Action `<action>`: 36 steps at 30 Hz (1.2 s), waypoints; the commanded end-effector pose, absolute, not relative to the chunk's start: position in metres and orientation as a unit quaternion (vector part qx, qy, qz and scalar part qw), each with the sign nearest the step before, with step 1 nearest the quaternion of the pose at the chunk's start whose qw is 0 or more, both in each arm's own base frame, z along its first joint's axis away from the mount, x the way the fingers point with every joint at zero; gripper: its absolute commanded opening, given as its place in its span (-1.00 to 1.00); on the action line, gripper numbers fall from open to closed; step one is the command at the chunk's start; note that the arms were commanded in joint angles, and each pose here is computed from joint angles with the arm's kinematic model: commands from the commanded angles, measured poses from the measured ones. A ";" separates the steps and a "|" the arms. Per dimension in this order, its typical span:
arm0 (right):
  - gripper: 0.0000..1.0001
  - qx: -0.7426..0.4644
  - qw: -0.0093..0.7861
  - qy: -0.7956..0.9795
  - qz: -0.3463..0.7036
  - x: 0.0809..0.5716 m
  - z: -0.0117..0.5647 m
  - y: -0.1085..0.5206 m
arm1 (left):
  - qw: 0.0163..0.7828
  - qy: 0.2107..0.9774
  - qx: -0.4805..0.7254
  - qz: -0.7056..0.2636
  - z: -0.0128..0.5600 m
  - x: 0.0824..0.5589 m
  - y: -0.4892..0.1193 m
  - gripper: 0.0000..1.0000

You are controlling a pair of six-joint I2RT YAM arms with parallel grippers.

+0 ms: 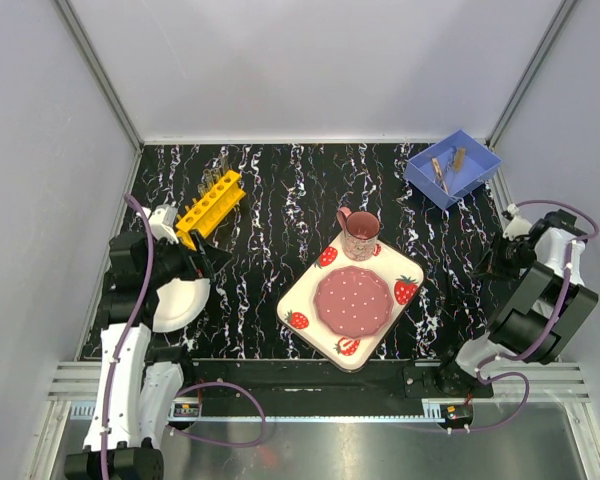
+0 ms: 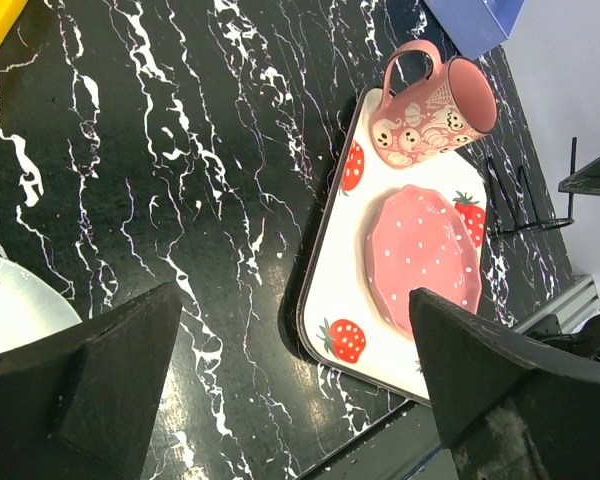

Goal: Organize the chemistry lab equipment

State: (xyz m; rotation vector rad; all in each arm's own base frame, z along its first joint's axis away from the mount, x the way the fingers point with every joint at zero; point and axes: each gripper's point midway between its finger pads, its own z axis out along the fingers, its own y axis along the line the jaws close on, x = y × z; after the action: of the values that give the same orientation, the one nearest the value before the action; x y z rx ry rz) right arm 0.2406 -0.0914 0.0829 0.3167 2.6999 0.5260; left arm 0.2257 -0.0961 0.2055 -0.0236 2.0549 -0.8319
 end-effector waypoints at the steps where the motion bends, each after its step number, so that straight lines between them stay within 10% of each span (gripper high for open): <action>1: -1.00 0.112 0.206 0.958 0.164 0.253 0.096 -0.106 | 0.478 0.807 0.014 -0.346 0.220 0.227 -0.101 0.98; 22: -1.00 0.050 0.414 0.899 0.134 0.416 0.273 -0.119 | 0.494 0.797 0.023 -0.347 0.227 0.225 -0.102 0.98; 36: -1.00 0.003 0.446 0.889 0.106 0.571 0.240 -0.106 | 0.484 0.800 0.023 -0.352 0.223 0.226 -0.104 0.98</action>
State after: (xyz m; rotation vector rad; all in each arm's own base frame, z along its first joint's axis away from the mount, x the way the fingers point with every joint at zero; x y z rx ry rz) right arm 0.5475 -0.1158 0.2044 0.0683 2.3107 0.3175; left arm 0.2225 -0.1000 0.2146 0.0125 1.9907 -0.8394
